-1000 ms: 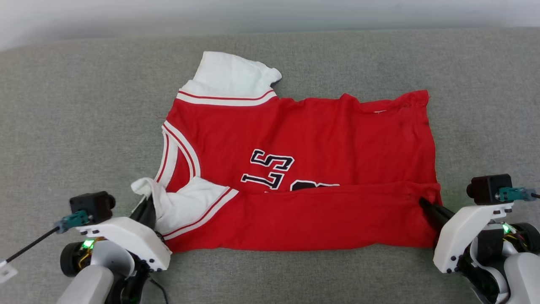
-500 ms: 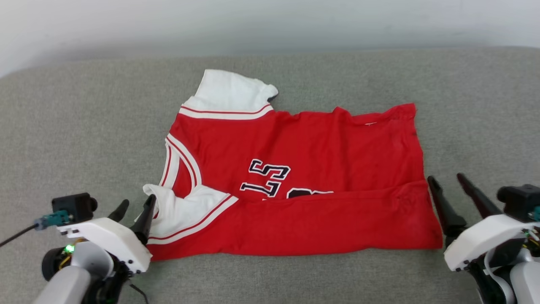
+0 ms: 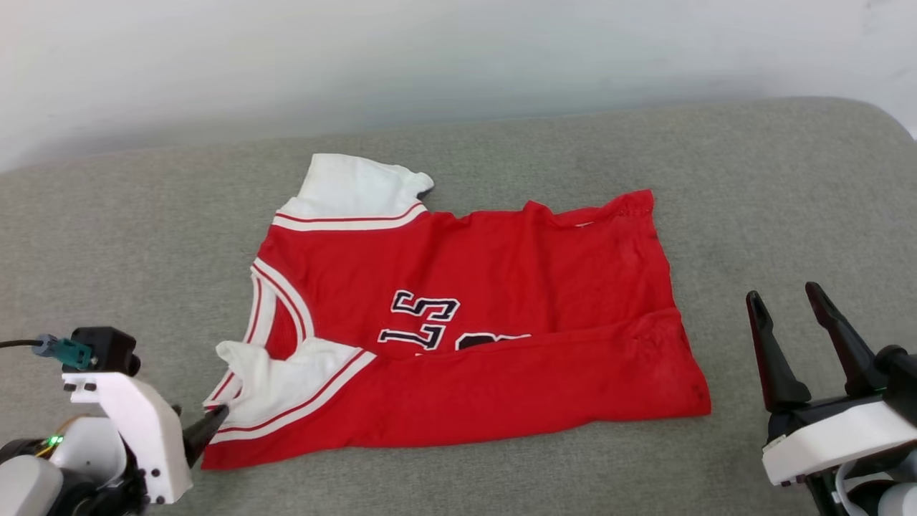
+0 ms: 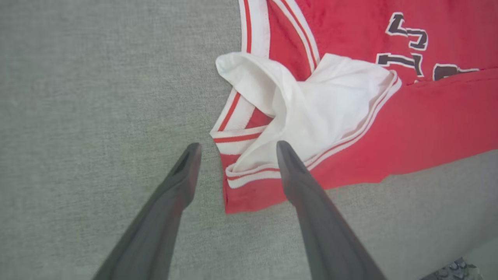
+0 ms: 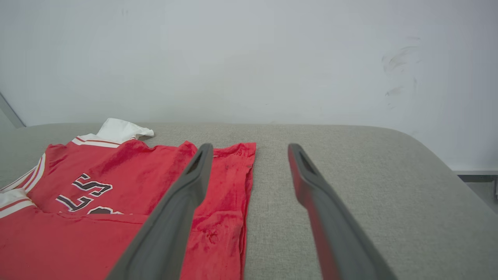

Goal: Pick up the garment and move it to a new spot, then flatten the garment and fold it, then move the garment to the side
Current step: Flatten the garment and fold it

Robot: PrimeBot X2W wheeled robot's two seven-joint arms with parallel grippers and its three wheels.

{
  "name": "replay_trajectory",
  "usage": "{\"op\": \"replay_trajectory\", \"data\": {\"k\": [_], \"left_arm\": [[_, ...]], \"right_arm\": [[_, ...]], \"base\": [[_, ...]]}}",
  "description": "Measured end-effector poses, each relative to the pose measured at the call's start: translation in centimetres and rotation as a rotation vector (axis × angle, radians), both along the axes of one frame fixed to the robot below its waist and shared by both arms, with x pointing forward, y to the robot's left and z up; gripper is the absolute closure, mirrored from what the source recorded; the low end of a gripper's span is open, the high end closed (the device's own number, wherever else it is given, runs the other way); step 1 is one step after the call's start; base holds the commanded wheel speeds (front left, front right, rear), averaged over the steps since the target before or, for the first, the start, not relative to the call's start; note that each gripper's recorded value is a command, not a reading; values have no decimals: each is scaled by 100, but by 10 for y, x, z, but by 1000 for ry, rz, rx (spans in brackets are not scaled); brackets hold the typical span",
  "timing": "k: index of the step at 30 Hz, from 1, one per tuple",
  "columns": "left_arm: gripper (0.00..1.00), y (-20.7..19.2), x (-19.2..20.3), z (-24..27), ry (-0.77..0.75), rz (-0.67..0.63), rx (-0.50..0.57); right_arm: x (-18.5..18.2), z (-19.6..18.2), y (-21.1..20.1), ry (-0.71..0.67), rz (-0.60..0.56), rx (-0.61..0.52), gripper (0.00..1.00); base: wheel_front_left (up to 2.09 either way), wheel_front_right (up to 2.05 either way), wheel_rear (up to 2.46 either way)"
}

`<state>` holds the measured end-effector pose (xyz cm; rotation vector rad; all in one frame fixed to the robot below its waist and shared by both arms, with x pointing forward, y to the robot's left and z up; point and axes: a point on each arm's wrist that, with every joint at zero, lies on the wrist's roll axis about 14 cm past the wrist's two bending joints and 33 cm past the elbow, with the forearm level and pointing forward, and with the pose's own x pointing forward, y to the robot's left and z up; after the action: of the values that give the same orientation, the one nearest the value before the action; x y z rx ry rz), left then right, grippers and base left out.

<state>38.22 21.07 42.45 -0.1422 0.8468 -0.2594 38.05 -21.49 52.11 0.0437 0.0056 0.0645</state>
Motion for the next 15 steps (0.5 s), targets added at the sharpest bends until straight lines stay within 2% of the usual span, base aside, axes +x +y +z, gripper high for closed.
{"op": "replay_trajectory", "data": {"k": [5, 12, 13, 15], "left_arm": [[0, 1, -17, -29, 185, -4, 14], [2, -9, -11, -57, 277, 17, -34], [52, -12, -12, -61, 296, 18, -45], [100, -15, -11, -65, 314, 21, -67]], "right_arm": [[-4, -3, -2, 16, -28, 20, 0], [-4, -21, -9, 74, -60, 36, 0], [-4, -23, -11, 83, -65, 41, 0], [-4, -28, -14, 108, -74, 56, 0]], "base": [[0, 0, 0], [0, 0, 0], [0, 0, 0], [0, 0, 0]]}}
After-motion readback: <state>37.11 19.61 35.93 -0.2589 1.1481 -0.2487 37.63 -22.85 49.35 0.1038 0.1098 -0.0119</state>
